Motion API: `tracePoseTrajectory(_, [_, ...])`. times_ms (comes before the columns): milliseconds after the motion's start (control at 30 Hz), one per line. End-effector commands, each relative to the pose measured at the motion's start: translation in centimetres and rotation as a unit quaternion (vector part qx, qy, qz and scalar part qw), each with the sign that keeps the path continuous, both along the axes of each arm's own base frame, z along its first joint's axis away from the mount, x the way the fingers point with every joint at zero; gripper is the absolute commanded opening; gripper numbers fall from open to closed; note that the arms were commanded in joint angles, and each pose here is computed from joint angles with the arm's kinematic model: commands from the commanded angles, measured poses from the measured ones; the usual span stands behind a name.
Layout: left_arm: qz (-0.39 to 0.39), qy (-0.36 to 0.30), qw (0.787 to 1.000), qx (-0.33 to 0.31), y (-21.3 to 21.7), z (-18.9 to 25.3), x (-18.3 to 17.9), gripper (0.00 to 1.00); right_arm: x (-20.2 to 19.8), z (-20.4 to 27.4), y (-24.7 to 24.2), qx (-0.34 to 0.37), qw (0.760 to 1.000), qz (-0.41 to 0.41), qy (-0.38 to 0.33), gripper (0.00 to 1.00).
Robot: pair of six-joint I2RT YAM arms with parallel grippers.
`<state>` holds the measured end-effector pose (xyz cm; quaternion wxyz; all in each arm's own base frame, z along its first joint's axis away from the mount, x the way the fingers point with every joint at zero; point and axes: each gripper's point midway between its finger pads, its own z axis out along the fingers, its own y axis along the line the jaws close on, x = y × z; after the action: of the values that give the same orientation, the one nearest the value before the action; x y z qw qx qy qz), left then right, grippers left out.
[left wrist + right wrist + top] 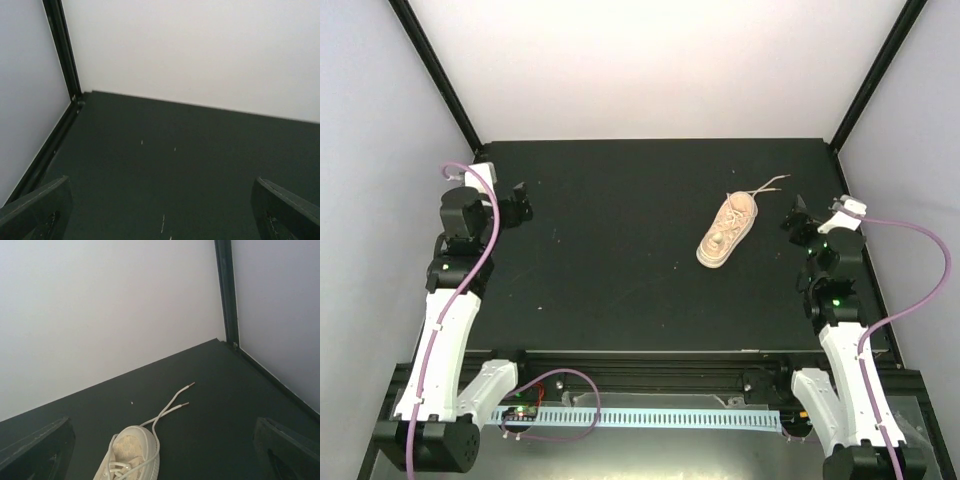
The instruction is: Tie the shoes
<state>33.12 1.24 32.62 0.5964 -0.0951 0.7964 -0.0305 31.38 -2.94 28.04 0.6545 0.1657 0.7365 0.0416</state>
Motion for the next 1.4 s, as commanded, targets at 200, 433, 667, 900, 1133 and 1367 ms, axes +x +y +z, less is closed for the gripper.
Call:
tracePoseTrajectory(200, [-0.035,0.081,0.996,0.022,-0.7,-3.9,-1.6,0.99,-1.5,-3.2,-2.1,0.044,0.995,-0.074,0.042,1.00])
tracePoseTrajectory(433, [0.001,0.115,0.992,0.046,0.7,-7.7,-2.0,0.99,0.7,-9.5,2.4,0.106,0.979,0.034,0.168,1.00])
tracePoseTrajectory(667, [-0.037,0.117,0.991,0.044,-0.5,-8.3,-2.1,0.99,2.1,-16.1,10.2,0.091,0.939,0.133,0.303,1.00])
tracePoseTrajectory(900, [-0.055,0.127,0.990,0.032,-1.2,-8.8,-2.0,0.99,4.2,-18.1,15.2,0.049,0.922,0.155,0.352,0.99])
tracePoseTrajectory(1133, [-0.053,0.121,0.991,0.033,-1.1,-8.5,-2.1,0.99,4.8,-19.5,16.4,0.022,0.915,0.123,0.384,0.94])
tracePoseTrajectory(1367, [-0.057,0.124,0.990,0.029,-1.3,-8.7,-2.1,0.99,4.0,-20.7,16.9,0.003,0.915,0.096,0.392,0.74])
